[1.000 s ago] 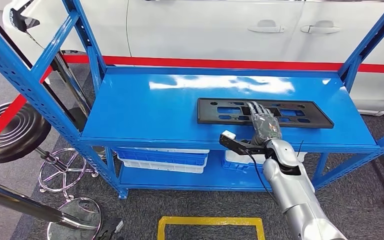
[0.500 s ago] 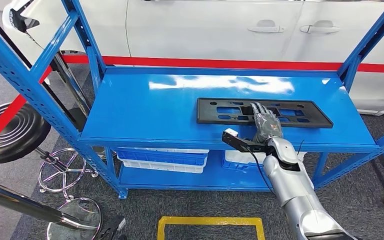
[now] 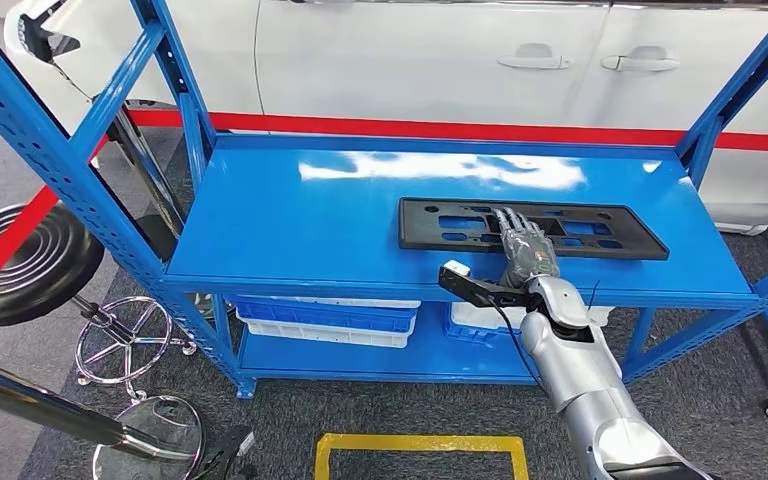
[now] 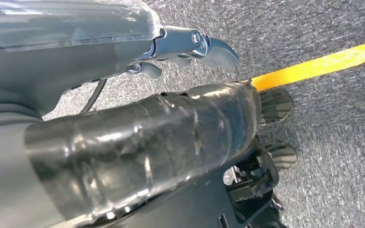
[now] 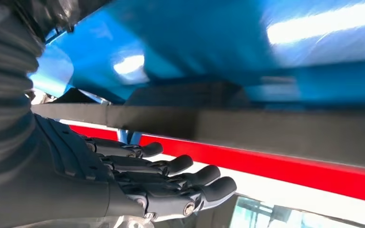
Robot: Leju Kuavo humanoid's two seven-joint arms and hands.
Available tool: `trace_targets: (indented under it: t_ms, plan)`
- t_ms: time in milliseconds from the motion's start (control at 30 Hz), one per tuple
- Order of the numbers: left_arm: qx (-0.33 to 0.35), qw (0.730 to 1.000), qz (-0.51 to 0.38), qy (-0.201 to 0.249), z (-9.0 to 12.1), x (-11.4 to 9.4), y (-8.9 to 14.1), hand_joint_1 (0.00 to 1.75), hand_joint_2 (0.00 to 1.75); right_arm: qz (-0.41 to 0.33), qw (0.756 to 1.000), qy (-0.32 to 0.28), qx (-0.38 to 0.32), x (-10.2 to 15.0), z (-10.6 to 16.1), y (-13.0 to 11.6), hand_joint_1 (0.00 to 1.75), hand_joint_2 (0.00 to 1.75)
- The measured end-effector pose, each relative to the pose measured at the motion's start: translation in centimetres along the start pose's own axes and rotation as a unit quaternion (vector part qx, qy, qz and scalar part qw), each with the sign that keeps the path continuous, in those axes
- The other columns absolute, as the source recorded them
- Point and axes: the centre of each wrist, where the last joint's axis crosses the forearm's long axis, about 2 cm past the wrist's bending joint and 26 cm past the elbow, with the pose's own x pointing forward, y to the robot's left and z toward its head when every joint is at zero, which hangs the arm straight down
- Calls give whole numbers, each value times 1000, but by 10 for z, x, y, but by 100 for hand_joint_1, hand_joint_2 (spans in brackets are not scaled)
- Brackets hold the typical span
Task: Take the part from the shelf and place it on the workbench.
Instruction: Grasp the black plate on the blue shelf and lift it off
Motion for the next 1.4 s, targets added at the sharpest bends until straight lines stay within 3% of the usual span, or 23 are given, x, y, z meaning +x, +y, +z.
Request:
trace_targets:
  t_ms: [333, 367, 467, 500, 1300, 1400]
  plan:
    - [0, 1000, -3, -1, 0, 0, -1, 0, 0, -1, 1000, -4, 4, 1, 0, 2, 0, 175]
    - [-1, 1000, -4, -1, 0, 0, -1, 0, 0, -1, 1000, -5, 3, 1, 0, 1, 32, 175]
    - [0, 1000, -5, -2, 0, 0, 0, 0, 0, -1, 1000, -7, 3, 3, -2, 0, 160, 175]
    - [0, 1000, -6, -2, 0, -1, -1, 0, 0, -2, 1000, -7, 5, 3, -1, 1, 171, 175]
    - [6, 1000, -20, -7, -1, -10, 0, 0, 0, -4, 1000, 0, 20, 3, 6, 11, 175, 175]
    - [8, 1000, -25, -10, -1, -10, 0, 0, 131, -5, 1000, -1, 20, 4, 7, 11, 175, 175]
